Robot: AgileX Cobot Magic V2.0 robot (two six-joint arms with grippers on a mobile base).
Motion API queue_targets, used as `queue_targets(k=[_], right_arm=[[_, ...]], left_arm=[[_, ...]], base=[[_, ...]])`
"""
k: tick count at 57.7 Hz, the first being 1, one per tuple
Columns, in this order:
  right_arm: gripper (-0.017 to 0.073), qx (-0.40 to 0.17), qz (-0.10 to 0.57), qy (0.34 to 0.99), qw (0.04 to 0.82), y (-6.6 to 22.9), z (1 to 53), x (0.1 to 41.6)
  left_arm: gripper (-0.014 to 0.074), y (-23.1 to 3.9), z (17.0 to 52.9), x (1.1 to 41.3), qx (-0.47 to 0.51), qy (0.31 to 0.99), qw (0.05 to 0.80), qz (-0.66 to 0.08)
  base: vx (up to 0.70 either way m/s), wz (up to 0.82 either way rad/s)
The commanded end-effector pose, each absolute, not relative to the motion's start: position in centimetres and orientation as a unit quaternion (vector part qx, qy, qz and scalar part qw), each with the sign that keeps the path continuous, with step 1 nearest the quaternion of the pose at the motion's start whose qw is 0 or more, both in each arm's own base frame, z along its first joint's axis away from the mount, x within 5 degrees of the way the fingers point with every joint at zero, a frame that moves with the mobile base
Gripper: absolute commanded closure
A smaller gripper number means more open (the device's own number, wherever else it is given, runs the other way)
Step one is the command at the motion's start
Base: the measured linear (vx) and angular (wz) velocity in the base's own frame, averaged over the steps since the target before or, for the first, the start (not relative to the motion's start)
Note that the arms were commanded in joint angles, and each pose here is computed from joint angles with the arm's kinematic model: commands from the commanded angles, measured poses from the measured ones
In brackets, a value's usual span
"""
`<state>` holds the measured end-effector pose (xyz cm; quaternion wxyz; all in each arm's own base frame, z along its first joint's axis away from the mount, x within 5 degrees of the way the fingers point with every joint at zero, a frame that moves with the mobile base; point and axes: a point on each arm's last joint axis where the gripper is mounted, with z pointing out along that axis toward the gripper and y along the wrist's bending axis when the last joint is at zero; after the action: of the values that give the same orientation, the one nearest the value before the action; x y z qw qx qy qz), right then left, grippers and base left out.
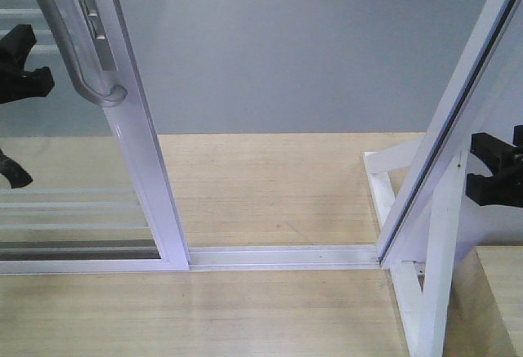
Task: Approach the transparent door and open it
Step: 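Open the left gripper and withdraw it from the handle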
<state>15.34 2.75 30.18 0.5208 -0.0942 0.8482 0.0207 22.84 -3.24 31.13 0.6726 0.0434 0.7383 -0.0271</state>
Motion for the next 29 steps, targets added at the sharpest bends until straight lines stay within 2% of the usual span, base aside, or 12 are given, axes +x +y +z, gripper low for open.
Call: queue_targets(k=[1,11,17,24,29], right_arm=[[0.0202,-0.095,0.022,0.821,0.562,2.8,31.8,15.7],[0.0202,-0.096,0.022,0.821,0.562,2.8,31.8,15.7],[0.0202,-0.096,0.022,0.821,0.562,2.8,31.8,15.7],[0.0202,-0.095,0.022,0.821,0.562,2.8,31.8,15.7],[0.0202,-0.095,0.022,0.821,0.562,2.8,31.8,15.7]], left_arm=[[0.0176,-3.0,32.9,22.0,0.034,0.700,0.713,-0.027],[0.0187,-2.9,32.4,21.8,0.037,0.703,0.710,-0.019],[0.0228,-3.0,32.0,21.8,0.041,0.712,0.701,-0.022],[0.0332,-3.2,31.0,20.6,0.022,0.719,0.693,-0.055],[0.0468,-3.1,29.8,19.0,0.005,0.723,0.687,-0.080]], base=[[0.00,0.00],[0.00,0.00],[0.00,0.00],[0.00,0.00],[0.00,0.00]])
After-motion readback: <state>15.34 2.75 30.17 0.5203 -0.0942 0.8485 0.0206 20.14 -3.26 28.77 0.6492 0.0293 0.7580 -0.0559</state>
